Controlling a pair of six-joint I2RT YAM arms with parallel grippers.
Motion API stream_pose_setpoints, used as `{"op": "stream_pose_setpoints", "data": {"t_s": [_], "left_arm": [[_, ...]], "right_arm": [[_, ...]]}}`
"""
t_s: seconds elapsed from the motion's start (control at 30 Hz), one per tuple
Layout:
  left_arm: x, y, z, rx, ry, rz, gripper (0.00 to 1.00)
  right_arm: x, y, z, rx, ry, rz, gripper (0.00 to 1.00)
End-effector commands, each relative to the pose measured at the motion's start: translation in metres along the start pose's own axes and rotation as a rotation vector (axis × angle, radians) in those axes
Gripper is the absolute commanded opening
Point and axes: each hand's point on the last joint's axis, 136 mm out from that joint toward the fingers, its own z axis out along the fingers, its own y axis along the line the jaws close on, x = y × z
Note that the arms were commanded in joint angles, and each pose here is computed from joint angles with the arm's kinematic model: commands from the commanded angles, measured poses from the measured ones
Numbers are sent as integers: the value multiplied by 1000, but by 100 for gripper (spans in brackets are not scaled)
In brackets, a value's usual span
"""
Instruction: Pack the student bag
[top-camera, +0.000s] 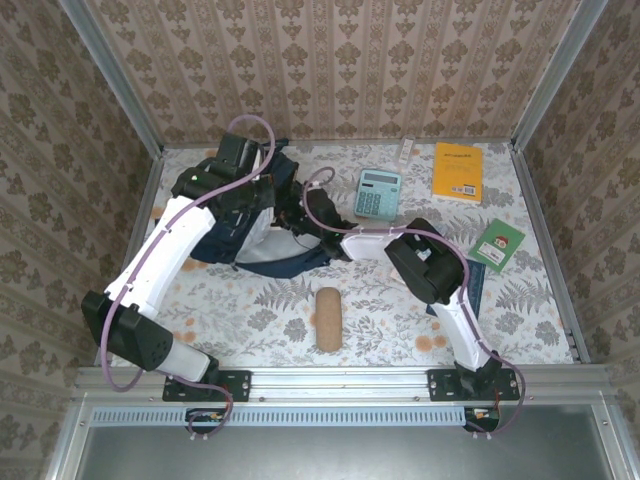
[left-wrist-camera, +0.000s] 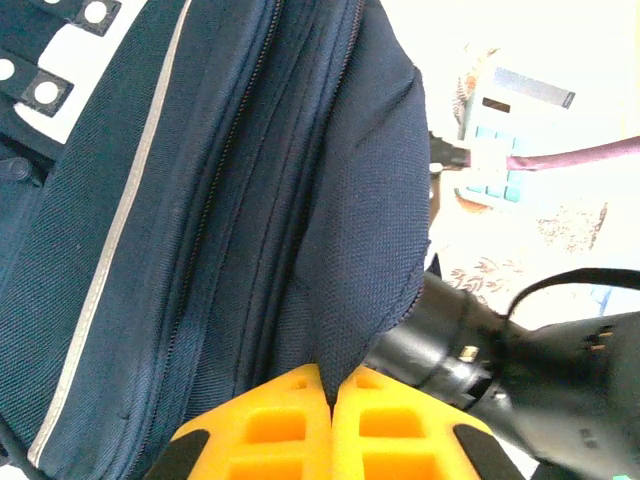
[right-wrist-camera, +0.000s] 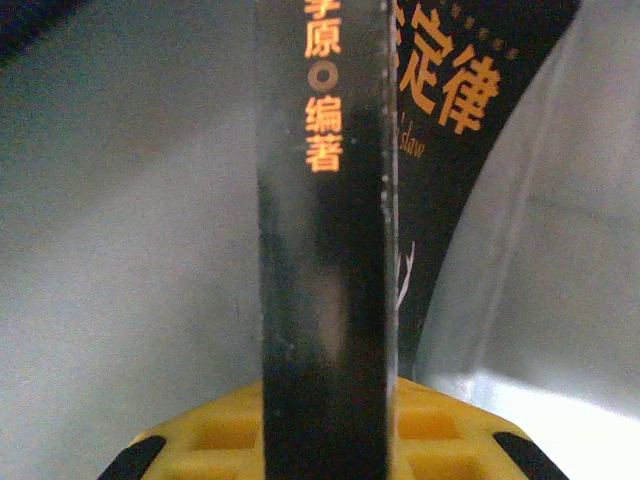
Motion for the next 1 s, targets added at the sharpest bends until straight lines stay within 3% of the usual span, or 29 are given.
{"op": "stream_pose_setpoints", "data": {"t_s": [0.0, 0.17, 0.37, 0.43, 0.53, 0.67, 0.97], "left_arm": [[-36, -29, -33, 122, -129, -16, 0], [-43, -39, -37, 157, -129, -6, 0], [-43, -44, -40, 183, -123, -1, 0], [-40, -41, -40, 177, -118, 2, 0], [-37, -34, -40, 168, -120, -5, 0], [-32, -26, -39, 163, -118, -29, 0], [-27, 15, -38, 101, -145, -100, 0]], "right_arm": [[-12, 19, 16, -50, -123, 11, 0], [0, 9, 39, -18, -181, 18, 0], [22, -3, 78, 34, -143, -8, 1], [29, -9, 85, 64, -128, -16, 9], [35, -15, 84, 87, -103, -29, 33], [31, -18, 67, 124, -93, -61, 51], [12, -14, 9, 185, -72, -131, 64]]}}
